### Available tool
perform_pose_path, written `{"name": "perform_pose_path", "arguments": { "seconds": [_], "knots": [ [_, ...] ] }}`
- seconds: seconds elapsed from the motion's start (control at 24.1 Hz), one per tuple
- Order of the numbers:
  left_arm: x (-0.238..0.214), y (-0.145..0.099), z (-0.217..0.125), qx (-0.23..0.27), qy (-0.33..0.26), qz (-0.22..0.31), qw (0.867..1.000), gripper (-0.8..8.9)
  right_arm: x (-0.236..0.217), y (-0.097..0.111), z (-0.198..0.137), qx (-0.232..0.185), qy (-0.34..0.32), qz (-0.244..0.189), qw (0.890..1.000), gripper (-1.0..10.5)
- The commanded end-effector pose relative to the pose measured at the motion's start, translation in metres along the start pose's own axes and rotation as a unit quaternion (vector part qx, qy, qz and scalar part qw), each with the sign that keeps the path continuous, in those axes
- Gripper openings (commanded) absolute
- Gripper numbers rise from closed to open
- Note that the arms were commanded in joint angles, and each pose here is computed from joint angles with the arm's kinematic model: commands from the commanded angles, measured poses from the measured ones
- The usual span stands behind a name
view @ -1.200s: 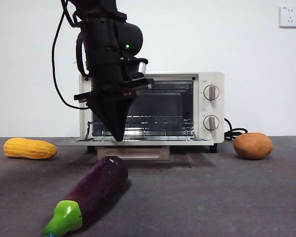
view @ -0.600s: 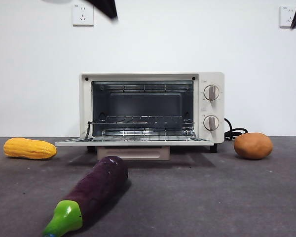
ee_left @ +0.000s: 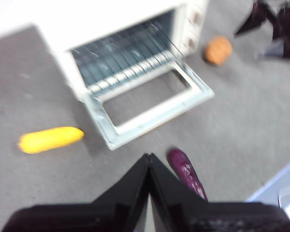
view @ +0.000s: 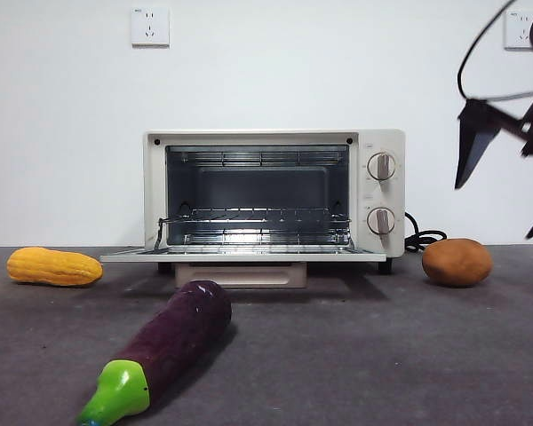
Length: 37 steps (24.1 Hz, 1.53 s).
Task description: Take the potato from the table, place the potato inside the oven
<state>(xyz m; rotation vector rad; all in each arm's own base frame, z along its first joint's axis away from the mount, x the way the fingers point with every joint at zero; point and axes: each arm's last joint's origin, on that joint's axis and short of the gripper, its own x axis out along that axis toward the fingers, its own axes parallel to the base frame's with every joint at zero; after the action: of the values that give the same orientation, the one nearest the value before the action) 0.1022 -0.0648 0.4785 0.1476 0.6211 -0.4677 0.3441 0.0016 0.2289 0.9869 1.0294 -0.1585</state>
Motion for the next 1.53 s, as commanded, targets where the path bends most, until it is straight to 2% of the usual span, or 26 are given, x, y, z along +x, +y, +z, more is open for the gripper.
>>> {"name": "perform_pose_path", "arguments": {
  "seconds": [0.04, 0.17, 0.29, 0.46, 0.58, 0.91, 1.24, 1.53],
  "knots": [
    [-0.019, 0.002, -0.007, -0.026, -0.029, 0.005, 0.999, -0.06, 0.015, 0.005, 0.003, 0.106, -0.020, 0.015, 0.994, 5.0],
    [-0.036, 0.005, -0.015, -0.041, -0.054, 0.022, 0.997, -0.06, 0.024, 0.006, 0.005, 0.168, -0.046, 0.010, 0.985, 5.0],
    [-0.043, 0.006, -0.019, -0.044, -0.065, 0.025, 0.997, -0.06, 0.026, 0.006, 0.007, 0.193, -0.077, 0.002, 0.978, 5.0],
    [-0.043, 0.007, -0.019, -0.044, -0.066, 0.034, 0.996, -0.06, 0.028, 0.005, 0.008, 0.236, -0.082, 0.006, 0.968, 5.0],
    [-0.041, 0.007, -0.018, -0.044, -0.063, 0.034, 0.996, -0.06, 0.036, 0.006, 0.010, 0.241, -0.073, 0.017, 0.968, 5.0],
    [-0.039, 0.007, -0.017, -0.044, -0.062, 0.048, 0.996, -0.06, 0.059, 0.022, 0.018, 0.232, -0.050, 0.002, 0.971, 5.0],
    [-0.039, 0.007, -0.017, -0.045, -0.063, 0.050, 0.996, -0.06, 0.060, 0.037, 0.029, 0.191, -0.055, -0.087, 0.976, 5.0],
    [-0.040, 0.009, -0.017, -0.046, -0.065, 0.072, 0.994, -0.06, 0.065, 0.030, 0.026, 0.197, -0.045, -0.124, 0.971, 5.0]
  ]
}}
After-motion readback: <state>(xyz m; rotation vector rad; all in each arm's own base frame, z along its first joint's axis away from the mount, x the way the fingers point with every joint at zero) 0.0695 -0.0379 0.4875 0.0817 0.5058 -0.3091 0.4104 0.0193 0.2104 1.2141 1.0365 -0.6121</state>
